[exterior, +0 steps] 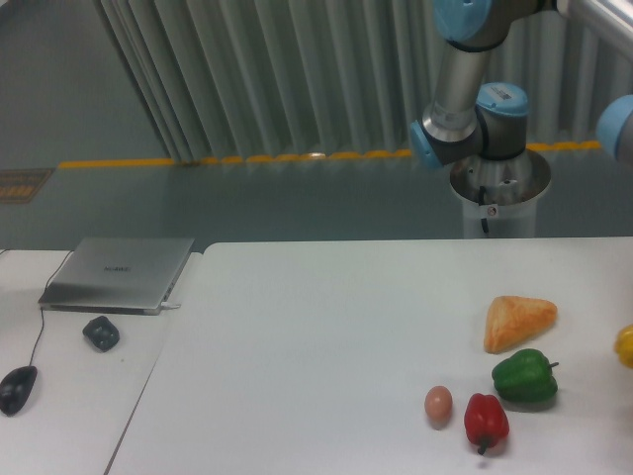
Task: Place the yellow pepper on the table
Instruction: 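Carry the yellow bell pepper in the gripper down beside the green pepper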
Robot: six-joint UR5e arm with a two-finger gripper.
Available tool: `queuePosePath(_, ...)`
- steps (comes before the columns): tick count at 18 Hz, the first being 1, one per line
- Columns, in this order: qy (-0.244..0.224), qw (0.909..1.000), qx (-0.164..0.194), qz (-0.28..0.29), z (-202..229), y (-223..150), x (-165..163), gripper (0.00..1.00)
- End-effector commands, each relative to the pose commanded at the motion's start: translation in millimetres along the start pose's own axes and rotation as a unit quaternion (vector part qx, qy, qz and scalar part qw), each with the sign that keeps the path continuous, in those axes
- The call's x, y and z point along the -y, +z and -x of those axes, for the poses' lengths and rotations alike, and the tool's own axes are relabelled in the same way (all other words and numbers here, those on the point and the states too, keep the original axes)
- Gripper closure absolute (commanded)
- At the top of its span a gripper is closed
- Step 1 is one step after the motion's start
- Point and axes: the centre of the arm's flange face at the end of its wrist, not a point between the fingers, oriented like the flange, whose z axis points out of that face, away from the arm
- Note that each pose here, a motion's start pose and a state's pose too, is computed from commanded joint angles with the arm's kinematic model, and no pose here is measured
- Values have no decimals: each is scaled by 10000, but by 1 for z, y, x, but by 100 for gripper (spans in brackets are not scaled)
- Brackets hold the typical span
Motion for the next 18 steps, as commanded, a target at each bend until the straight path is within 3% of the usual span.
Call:
queuePosePath(4,-637,9977,224,-35,-3,16,32,70)
queuePosePath(9,-992,9941,428,-80,1,62,58,70)
queuePosePath(15,-960,9949,297,-49,8,97,63,65)
queuePosePath(17,-924,9951,358,-53,9,97,64,57)
queuePosePath(18,-915,9951,374,-49,9,95,64,47)
